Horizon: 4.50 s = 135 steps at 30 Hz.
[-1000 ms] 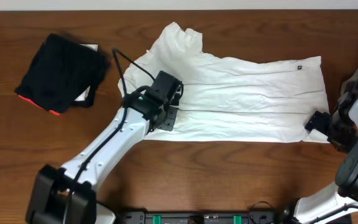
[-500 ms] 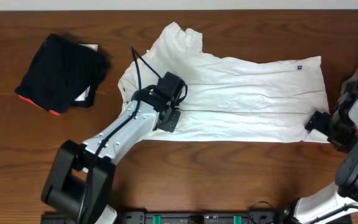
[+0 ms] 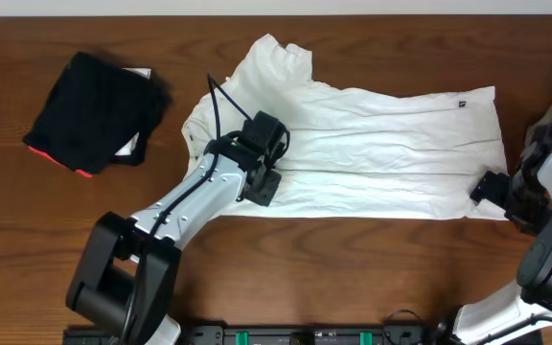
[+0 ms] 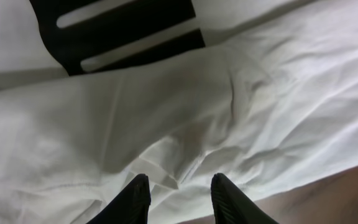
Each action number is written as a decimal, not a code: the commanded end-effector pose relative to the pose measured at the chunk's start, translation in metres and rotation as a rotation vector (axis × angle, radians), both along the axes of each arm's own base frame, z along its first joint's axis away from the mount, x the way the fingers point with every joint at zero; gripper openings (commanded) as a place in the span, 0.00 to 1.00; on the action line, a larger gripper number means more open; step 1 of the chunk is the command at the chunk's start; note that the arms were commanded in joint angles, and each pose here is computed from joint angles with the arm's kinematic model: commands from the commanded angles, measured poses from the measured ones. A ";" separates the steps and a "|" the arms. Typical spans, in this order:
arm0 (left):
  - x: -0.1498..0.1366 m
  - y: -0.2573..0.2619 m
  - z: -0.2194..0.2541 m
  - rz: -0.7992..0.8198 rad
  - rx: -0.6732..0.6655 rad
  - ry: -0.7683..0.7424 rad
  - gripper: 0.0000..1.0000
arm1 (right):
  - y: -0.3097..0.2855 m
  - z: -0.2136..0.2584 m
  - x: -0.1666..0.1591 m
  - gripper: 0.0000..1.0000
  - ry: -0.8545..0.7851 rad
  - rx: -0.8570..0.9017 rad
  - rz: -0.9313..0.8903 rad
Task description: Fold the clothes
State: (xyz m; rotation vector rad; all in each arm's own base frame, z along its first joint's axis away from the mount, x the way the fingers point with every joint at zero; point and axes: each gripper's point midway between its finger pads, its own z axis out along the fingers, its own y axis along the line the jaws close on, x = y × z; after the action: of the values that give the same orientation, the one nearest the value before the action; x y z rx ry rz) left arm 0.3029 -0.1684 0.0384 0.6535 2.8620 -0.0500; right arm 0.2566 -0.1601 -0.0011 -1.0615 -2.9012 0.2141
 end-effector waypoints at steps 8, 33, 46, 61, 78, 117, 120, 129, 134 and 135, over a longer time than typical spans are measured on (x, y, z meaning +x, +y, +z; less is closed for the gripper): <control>0.003 -0.005 -0.004 -0.014 -0.017 -0.006 0.35 | 0.022 -0.034 -0.019 0.99 0.084 0.089 0.005; -0.004 -0.001 -0.026 -0.013 0.011 0.043 0.34 | 0.022 -0.034 -0.019 0.99 0.084 0.089 0.005; -0.012 0.003 -0.034 -0.013 0.022 0.062 0.23 | 0.022 -0.034 -0.019 0.99 0.084 0.089 0.005; 0.024 -0.007 -0.002 0.005 0.011 -0.063 0.06 | 0.022 -0.034 -0.020 0.99 0.084 0.089 0.004; 0.067 -0.009 0.015 0.037 0.024 -0.256 0.06 | 0.022 -0.034 -0.019 0.99 0.084 0.089 0.004; 0.112 -0.023 -0.011 0.070 -0.048 -0.383 0.22 | 0.022 -0.034 -0.019 0.99 0.083 0.089 0.004; 0.117 -0.027 -0.005 0.072 -0.062 -0.407 0.41 | 0.022 -0.034 -0.019 0.99 0.084 0.089 0.005; 0.116 -0.015 0.071 0.183 -0.096 -0.411 0.77 | 0.022 -0.034 -0.019 0.99 0.084 0.089 0.004; 0.090 0.037 0.081 0.468 -0.083 -0.304 0.77 | 0.022 -0.034 -0.019 0.99 0.083 0.089 0.004; 0.082 0.050 0.077 0.534 -0.073 -0.260 0.77 | 0.022 -0.034 -0.019 0.99 0.084 0.089 0.005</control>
State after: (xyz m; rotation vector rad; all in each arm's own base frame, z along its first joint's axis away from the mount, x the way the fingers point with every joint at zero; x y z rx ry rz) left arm 0.3872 -0.1494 0.1105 0.1913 2.6371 0.0036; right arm 0.2566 -0.1600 -0.0012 -1.0619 -2.9034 0.2146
